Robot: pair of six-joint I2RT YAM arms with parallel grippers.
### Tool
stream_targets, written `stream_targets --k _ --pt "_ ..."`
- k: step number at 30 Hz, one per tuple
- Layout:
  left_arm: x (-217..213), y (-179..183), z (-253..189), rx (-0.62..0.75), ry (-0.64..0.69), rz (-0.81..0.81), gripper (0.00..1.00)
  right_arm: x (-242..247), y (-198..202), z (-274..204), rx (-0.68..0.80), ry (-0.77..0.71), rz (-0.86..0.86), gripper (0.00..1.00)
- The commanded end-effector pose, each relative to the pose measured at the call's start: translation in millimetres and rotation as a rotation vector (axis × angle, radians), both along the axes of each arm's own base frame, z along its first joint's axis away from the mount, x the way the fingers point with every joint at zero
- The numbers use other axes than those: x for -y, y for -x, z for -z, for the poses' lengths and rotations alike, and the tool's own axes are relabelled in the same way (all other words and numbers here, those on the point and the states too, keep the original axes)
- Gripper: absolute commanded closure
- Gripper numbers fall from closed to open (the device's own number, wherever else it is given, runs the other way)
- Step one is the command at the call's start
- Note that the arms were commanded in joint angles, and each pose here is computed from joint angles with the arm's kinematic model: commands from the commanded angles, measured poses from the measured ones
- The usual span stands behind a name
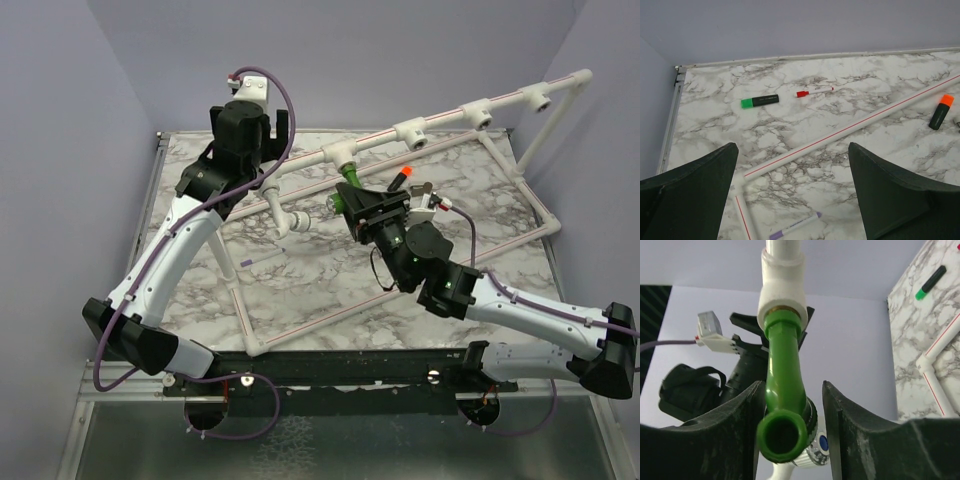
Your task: Install the water faucets
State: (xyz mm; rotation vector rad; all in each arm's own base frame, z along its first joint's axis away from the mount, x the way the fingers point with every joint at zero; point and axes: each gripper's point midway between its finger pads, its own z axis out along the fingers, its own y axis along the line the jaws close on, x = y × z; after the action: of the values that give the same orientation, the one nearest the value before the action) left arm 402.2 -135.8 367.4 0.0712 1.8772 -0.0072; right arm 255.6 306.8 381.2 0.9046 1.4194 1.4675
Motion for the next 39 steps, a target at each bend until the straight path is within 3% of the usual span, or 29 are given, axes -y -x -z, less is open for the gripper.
stream_targets --k 1,9,19,24,30,39 --pt "9 19 2 -0.027 -0.013 0.06 0.07 -6 11 10 -0.022 0.057 -0.063 0.43" --pt "11 17 4 -0.032 -0.013 0.063 0.07 14 18 3 0.04 0.125 -0.039 0.24" --pt "11 16 4 -0.032 -0.013 0.064 0.07 54 26 5 0.1 0.339 0.025 0.21" --pt "12 16 3 -0.031 -0.014 0.068 0.07 85 28 -5 0.206 0.533 0.108 0.21" --pt "12 16 5 -0.033 -0.021 0.066 0.07 111 35 -35 0.439 0.821 0.176 0.21" --pt "12 15 5 -0.033 -0.027 0.063 0.07 107 42 -60 0.776 1.332 0.131 0.19"
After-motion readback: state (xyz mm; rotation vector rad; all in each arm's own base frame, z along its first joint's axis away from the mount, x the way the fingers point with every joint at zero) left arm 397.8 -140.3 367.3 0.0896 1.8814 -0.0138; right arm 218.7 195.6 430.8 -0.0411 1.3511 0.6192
